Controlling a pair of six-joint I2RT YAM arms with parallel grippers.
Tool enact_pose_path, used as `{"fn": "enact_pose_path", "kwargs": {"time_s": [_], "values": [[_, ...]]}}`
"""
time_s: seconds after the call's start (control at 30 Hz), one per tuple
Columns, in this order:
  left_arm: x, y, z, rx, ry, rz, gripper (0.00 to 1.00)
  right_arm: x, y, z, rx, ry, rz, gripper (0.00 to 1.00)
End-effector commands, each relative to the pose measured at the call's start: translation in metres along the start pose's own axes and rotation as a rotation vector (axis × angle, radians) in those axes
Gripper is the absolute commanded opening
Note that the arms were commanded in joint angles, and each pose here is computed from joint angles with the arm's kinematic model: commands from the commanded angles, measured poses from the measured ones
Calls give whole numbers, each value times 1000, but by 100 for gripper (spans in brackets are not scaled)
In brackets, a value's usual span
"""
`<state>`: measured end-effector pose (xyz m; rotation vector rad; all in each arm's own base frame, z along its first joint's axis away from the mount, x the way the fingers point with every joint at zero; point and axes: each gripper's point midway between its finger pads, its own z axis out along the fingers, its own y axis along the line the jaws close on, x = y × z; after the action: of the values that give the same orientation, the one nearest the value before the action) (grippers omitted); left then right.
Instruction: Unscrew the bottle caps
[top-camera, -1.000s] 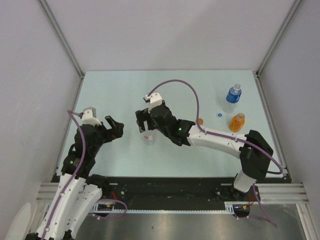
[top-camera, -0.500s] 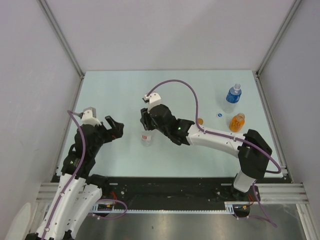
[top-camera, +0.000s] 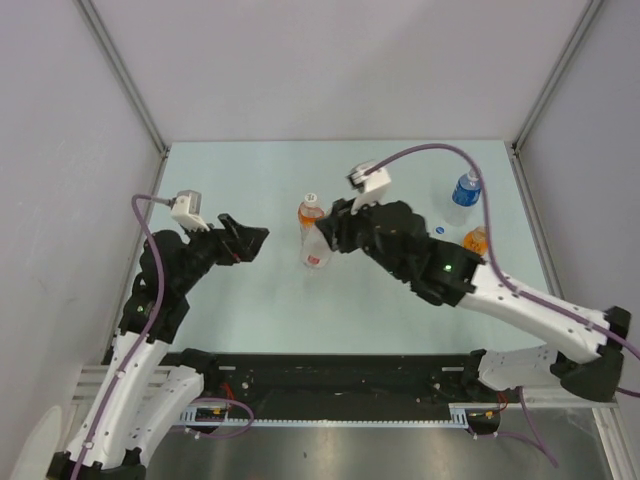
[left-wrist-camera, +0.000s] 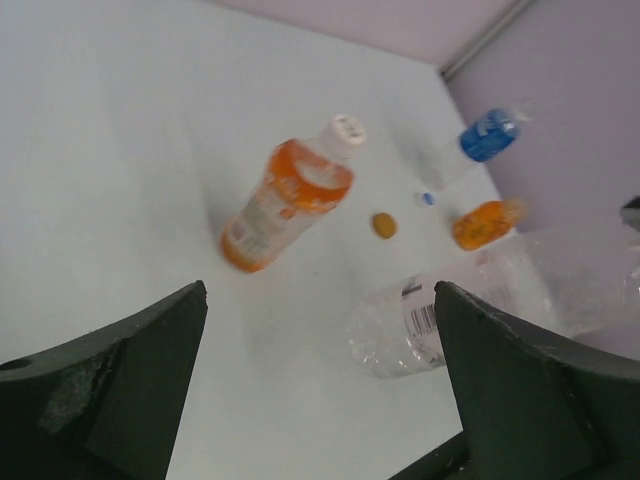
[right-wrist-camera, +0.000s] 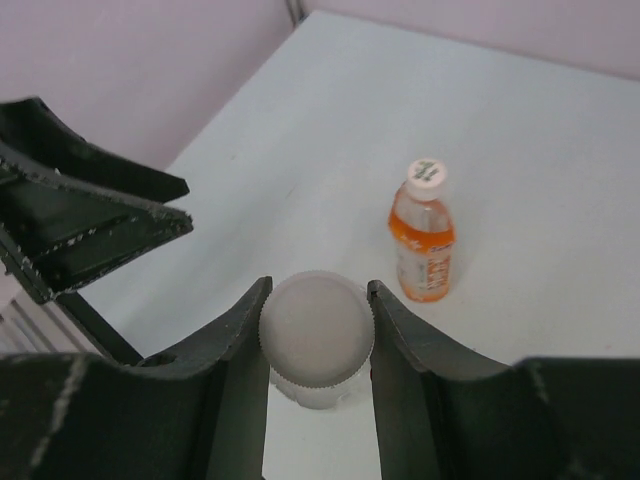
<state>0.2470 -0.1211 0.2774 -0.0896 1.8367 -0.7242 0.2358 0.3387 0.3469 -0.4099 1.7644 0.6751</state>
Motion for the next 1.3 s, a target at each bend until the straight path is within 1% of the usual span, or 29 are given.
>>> {"fn": "enact_pose_path", "kwargs": {"time_s": [0.0, 0.03, 0.07, 0.1, 0.13, 0.17, 0.2, 0.23, 0.27, 0.3, 0.37, 0.4, 0.43, 0.5, 0.53, 0.6, 0.8, 1.07, 1.27], "values": [[-44, -87, -19, 386, -148, 80, 100, -35, -27, -35, 66, -59, 77, 0], [-45, -97, -26, 442, -173, 109, 100, -35, -37, -38, 85, -50, 93, 0], [-56, -113, -34, 523, -236, 152, 100, -42, -40, -47, 72, -68, 149, 0], [-55, -122, -38, 579, -240, 179, 100, -36, -36, -48, 23, -42, 173, 0], [-51, -142, -51, 705, -213, 231, 100, -39, -37, -51, -3, -49, 212, 0], [-45, -148, -48, 755, -169, 246, 100, -43, -47, -53, -6, -59, 249, 0], [-42, -155, -50, 806, -143, 254, 100, -47, -38, -62, -86, -56, 306, 0], [-39, -167, -59, 892, -119, 279, 100, -47, -38, -63, -113, -58, 329, 0], [-35, -169, -54, 919, -84, 269, 100, -53, -49, -64, -105, -73, 356, 0], [-31, -175, -57, 960, -50, 263, 100, -54, -37, -73, -193, -50, 388, 0], [-27, -185, -65, 1033, -15, 290, 100, -58, -34, -78, -253, -44, 414, 0], [-21, -189, -64, 1050, 1, 312, 100, -59, -30, -84, -307, -26, 423, 0], [-20, -192, -66, 1050, 26, 318, 100, -64, -27, -89, -341, -34, 438, 0], [-15, -198, -62, 1048, 34, 354, 100, -69, -14, -98, -435, -30, 435, 0], [-13, -200, -62, 1037, 52, 352, 100, -71, -9, -102, -464, -30, 441, 0], [-10, -204, -61, 1032, 51, 357, 100, -77, 0, -108, -524, -39, 437, 0], [2, -211, -56, 1052, 93, 337, 100, -80, 9, -112, -566, -67, 413, 0], [25, -215, -49, 1072, 180, 325, 100, -85, 34, -124, -661, -116, 334, 0], [38, -221, -57, 1121, 237, 328, 100, -86, 34, -120, -616, -173, 248, 0]]}}
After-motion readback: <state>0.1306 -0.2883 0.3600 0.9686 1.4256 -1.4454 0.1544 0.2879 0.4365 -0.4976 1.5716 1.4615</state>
